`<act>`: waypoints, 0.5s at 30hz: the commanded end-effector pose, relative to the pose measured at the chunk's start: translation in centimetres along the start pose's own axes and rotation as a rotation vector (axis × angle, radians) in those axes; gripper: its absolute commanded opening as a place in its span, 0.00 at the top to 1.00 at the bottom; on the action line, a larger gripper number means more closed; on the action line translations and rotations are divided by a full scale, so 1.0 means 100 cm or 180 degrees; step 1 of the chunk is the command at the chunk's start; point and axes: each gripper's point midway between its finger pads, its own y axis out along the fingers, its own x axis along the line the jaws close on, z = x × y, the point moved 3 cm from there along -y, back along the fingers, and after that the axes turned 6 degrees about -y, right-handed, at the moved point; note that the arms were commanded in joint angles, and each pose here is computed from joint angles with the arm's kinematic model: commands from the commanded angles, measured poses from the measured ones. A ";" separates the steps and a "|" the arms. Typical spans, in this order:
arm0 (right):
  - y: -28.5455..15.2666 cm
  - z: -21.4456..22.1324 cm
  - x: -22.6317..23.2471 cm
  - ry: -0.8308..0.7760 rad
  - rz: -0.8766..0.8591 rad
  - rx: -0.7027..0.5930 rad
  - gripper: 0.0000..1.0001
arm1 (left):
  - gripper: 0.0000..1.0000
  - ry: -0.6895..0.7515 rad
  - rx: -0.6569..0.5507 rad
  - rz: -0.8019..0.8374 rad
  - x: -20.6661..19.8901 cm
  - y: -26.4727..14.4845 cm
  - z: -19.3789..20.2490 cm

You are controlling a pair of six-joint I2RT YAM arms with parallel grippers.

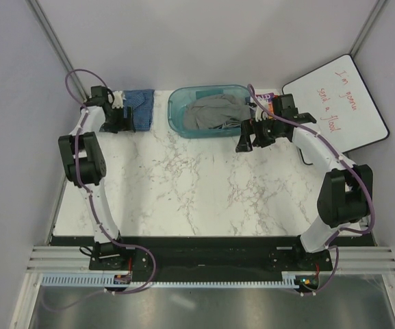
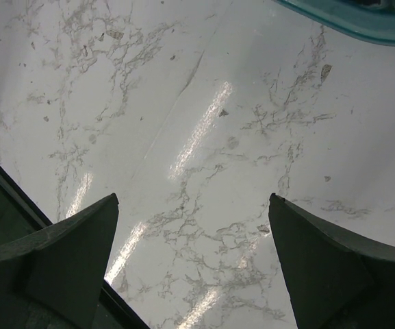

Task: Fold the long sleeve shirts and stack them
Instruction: Neatly place the folded shirt to the corner

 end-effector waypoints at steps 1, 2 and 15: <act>-0.030 -0.033 0.005 -0.0183 0.0091 -0.0361 0.02 | 0.03 0.0103 -0.0545 0.0565 -0.062 -0.124 -0.034; -0.035 -0.038 0.004 -0.0204 0.0124 -0.0411 0.02 | 0.01 0.0156 -0.0572 0.0655 -0.071 -0.143 -0.032; -0.081 -0.003 0.003 -0.0148 0.0478 -0.0408 0.02 | 0.01 0.0884 -0.0500 0.0502 -0.126 -0.239 0.063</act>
